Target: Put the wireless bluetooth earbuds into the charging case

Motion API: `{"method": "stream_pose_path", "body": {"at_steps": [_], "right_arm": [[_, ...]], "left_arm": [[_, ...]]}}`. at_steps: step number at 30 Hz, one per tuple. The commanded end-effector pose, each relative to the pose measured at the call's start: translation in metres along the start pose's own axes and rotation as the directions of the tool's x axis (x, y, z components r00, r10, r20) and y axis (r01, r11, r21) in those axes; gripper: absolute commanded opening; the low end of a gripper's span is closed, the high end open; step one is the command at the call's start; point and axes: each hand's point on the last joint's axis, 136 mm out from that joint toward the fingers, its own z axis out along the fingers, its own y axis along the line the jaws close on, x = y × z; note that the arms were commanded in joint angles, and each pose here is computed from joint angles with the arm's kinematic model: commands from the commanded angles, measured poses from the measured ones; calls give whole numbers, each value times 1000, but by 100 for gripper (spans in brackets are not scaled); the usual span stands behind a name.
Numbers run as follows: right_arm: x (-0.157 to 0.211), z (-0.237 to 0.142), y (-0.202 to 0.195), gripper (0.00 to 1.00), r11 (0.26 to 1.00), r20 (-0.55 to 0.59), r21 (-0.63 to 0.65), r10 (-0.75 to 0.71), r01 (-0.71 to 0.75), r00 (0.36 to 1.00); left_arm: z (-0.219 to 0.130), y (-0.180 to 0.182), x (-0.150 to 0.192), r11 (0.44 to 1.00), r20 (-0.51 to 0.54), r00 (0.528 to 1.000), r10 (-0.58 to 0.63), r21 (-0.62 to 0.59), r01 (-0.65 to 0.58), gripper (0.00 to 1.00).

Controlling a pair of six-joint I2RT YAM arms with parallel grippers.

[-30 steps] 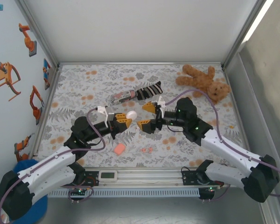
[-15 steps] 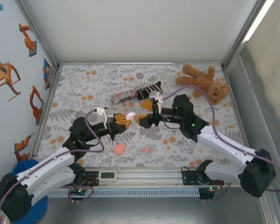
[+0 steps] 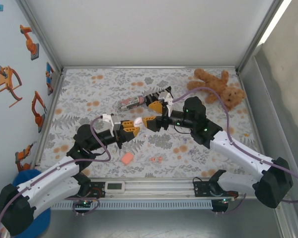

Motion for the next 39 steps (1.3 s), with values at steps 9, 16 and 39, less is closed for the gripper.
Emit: {"method": "stream_pose_path", "body": {"at_steps": [9,16,39], "right_arm": [[-28,1,-14,78,998,28,68,13,-15,1000],[-42,-11,-17,78,992,39,102,73,-77,997],[97,31,-80,53,821,-286,311,562,-480,776]], "left_arm": [[0,-11,-19,997,31,998,58,44,-59,11],[-3,-8,-15,999,18,999,48,18,-48,11],[-46,-34,-35,994,88,990,110,-14,-109,11]]}}
